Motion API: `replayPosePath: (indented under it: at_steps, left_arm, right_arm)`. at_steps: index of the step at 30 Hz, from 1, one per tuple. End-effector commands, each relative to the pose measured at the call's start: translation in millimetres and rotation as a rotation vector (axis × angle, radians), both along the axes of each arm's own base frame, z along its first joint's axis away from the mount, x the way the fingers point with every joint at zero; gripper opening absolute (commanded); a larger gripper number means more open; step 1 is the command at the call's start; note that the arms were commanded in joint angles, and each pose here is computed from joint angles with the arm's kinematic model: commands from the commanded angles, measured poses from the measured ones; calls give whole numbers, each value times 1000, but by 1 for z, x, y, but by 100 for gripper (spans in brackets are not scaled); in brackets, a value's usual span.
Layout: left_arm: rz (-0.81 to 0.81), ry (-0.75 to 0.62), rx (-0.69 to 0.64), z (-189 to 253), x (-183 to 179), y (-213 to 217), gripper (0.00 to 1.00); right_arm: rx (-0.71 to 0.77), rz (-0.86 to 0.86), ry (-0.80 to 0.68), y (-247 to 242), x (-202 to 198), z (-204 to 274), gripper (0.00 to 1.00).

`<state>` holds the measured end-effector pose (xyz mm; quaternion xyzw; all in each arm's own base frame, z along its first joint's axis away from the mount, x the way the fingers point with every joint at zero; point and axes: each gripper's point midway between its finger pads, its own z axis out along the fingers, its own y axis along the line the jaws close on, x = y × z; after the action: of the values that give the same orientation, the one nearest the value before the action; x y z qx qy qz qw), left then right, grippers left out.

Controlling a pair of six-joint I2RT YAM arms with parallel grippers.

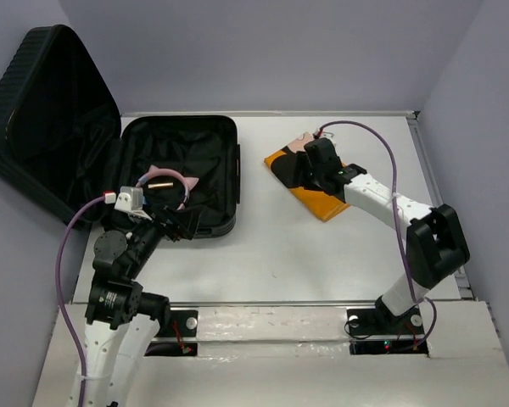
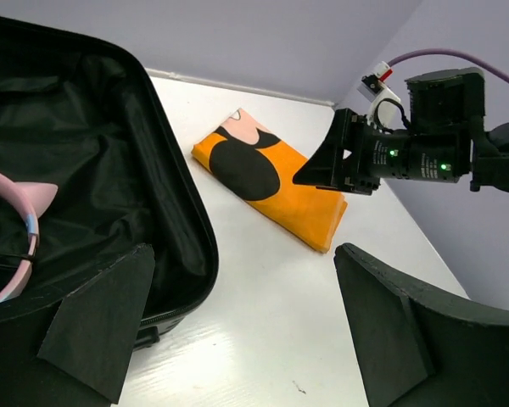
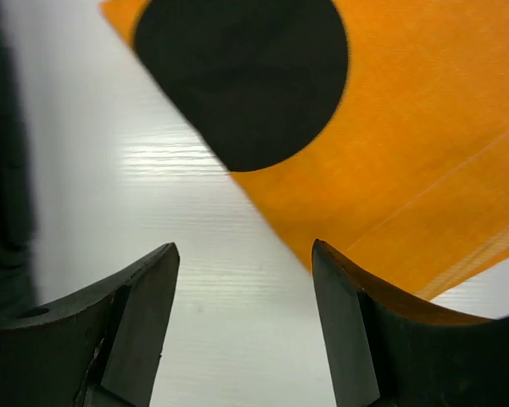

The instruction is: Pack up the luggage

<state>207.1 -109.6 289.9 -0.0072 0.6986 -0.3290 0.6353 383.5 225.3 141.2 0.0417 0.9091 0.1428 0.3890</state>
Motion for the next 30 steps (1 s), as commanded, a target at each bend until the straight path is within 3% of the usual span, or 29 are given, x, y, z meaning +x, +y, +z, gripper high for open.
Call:
replayPosePath:
  at_steps: [1,4,7,8,14,19,21,23,25,26,28,30]
  left_arm:
    - [-64,-10,-16,11,6,-12,99]
    - [-118,12,-31,13,6,-21,99]
    - [-191,49,-44,14,7,-34,99]
    - [-208,67,-46,14,10,-38,99]
    - [-337,123,-75,19,16,-77,99]
    - [-353,188,4,9,27,-125,99]
    - [-336,229,66,1,40,-151,99]
    - [-312,309,171,-30,55,-169,99]
    - [-296,304,220,-25,68,-186,99]
    - [-282,328,266,-35,84,-199,99]
    - [-257,373,346,-57,108,-214,99]
    - [-256,408,394,-71,121,-226,99]
  right_arm:
    - [-262,7,50,-35,4,-40,69]
    - [-360,24,140,-47,8,-70,68]
    - [-384,83,202,-41,8,-90,61]
    - [-392,91,223,-42,4,-98,52]
    - [-404,50,296,-59,-26,-119,20]
    - [-305,20,339,-75,-91,-123,19]
    - [-226,15,290,-74,-102,-104,21]
    - [-217,1,300,-84,-121,-107,37]
    - [-176,-5,254,-85,-126,-91,65]
    - [-174,-6,250,-89,-131,-91,88]
    - [-139,-17,195,-93,-132,-75,98]
    - [-106,-35,152,-96,-129,-62,98]
